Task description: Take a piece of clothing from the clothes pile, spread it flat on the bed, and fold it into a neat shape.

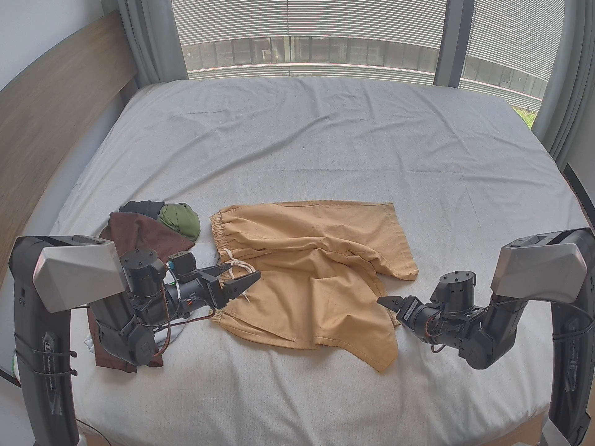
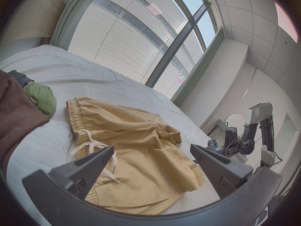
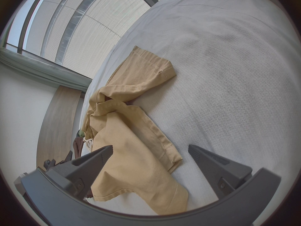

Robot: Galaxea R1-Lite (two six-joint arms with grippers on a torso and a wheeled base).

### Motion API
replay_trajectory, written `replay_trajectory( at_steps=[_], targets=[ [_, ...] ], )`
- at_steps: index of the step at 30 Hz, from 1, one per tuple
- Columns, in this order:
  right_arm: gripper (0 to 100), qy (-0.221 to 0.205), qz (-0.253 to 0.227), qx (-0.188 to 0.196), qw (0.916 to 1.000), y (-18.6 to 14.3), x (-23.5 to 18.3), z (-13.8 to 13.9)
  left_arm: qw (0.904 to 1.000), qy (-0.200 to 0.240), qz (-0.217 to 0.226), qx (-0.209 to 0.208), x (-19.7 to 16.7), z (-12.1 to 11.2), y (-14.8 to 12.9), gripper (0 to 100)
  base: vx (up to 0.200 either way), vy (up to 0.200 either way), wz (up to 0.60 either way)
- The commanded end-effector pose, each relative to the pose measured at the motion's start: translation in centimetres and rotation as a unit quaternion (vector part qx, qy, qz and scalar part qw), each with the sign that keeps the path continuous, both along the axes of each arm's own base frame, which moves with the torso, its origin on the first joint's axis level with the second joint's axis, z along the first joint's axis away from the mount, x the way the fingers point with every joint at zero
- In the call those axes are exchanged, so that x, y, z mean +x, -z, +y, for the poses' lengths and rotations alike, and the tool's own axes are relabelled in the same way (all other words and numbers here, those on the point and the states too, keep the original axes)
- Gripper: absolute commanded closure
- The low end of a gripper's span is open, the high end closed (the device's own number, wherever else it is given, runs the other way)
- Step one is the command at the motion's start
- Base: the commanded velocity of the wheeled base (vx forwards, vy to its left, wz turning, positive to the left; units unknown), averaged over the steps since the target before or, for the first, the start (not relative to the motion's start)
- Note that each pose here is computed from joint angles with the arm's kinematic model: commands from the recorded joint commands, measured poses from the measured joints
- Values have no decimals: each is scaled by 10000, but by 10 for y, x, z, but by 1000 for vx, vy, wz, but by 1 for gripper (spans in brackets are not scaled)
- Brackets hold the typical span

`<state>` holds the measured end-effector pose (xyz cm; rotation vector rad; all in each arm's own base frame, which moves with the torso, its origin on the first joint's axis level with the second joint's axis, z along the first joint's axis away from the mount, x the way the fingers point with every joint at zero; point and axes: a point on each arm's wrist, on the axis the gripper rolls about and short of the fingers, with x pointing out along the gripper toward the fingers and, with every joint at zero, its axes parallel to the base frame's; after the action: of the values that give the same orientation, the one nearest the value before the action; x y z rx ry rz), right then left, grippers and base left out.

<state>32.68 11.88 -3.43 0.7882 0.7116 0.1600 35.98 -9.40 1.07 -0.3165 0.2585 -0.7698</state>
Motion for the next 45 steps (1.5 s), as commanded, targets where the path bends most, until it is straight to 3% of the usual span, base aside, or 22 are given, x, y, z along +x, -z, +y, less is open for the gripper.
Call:
replay_trajectory(
  at_steps=[1,10,11,32,45],
  targets=[
    [0,5,35,-16,10000,5,2,0,10000,5,11,0,0,-1,1,0,0,0,0],
    [0,54,278,-97,9996,4,6,2,10000,21,-4,-3,0,-2,0,0,0,0,0],
    [100,46,278,-98,9996,4,6,2,10000,21,-12,-5,0,-2,0,0,0,0,0],
    [100,246,213,-92,9994,-1,7,-2,10000,21,-34,-10,-1,-2,-3,0,0,0,0],
    [100,522,-34,-345,9980,-27,19,-33,10000,37,-40,-5,-1,-3,-3,0,0,0,0]
  ],
)
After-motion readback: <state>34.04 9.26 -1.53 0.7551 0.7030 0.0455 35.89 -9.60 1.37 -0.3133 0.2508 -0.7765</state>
